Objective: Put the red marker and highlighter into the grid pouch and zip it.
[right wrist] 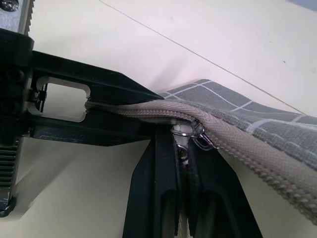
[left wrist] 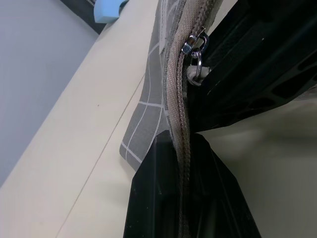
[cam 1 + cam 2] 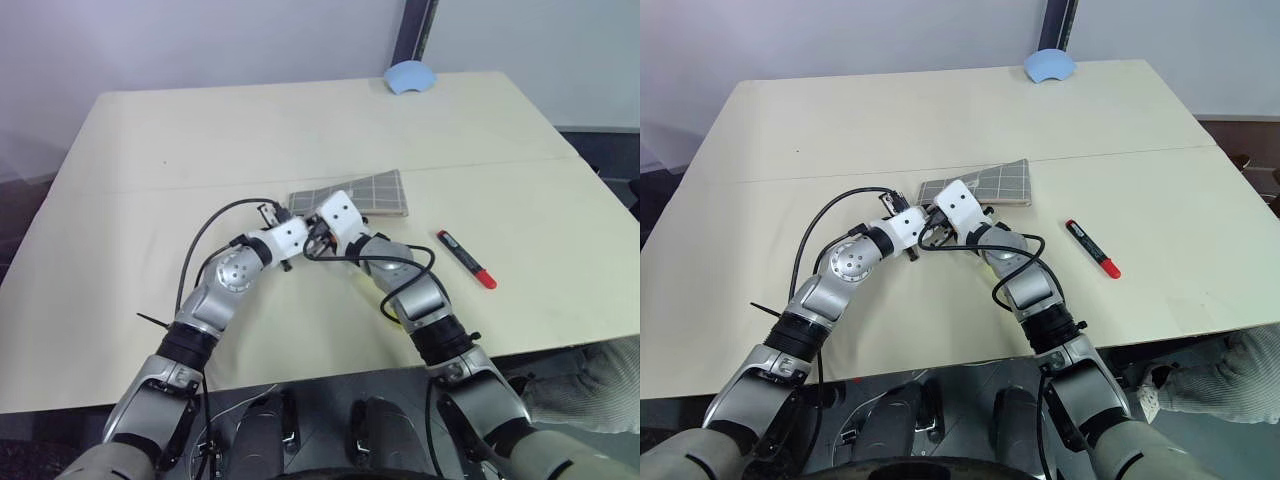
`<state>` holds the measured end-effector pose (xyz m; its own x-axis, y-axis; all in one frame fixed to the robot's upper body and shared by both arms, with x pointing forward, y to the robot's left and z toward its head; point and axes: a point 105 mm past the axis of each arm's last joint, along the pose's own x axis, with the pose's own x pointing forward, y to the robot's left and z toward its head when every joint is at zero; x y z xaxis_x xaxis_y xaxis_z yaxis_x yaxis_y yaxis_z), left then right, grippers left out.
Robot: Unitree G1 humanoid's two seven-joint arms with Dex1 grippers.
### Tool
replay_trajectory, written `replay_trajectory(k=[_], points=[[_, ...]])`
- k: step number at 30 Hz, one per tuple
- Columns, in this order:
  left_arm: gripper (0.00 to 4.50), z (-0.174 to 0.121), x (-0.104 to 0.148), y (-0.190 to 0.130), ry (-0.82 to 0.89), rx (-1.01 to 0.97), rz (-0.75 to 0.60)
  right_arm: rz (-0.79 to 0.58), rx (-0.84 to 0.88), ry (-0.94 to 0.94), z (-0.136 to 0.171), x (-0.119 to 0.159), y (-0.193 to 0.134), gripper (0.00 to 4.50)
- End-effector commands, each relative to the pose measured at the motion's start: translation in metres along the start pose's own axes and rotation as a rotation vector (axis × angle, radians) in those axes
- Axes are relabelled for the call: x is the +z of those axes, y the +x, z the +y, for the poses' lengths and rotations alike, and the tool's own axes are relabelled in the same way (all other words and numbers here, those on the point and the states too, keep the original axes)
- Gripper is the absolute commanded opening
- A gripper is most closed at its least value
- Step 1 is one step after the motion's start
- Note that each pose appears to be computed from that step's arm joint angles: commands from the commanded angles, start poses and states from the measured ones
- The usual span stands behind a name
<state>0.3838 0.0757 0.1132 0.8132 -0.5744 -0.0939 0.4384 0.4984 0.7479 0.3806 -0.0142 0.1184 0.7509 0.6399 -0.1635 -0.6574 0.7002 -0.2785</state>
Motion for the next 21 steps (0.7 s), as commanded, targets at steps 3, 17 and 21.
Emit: replay_trajectory(k=[3,17,21], points=[[0.0,0.011,0.019,0.004,0.029,0.035,-0.07,-0.049,0.036,-0.067,0.005,0.011,-0.007,1.49],[0.0,0.035,0.005,-0.001,0.078,0.106,-0.035,-0.076,-0.006,-0.05,-0.015,0.005,-0.087,2.95],[0.0,0.041,-0.006,-0.003,0.105,0.105,-0.01,-0.211,0.017,0.064,-0.007,0.021,-0.125,2.95]])
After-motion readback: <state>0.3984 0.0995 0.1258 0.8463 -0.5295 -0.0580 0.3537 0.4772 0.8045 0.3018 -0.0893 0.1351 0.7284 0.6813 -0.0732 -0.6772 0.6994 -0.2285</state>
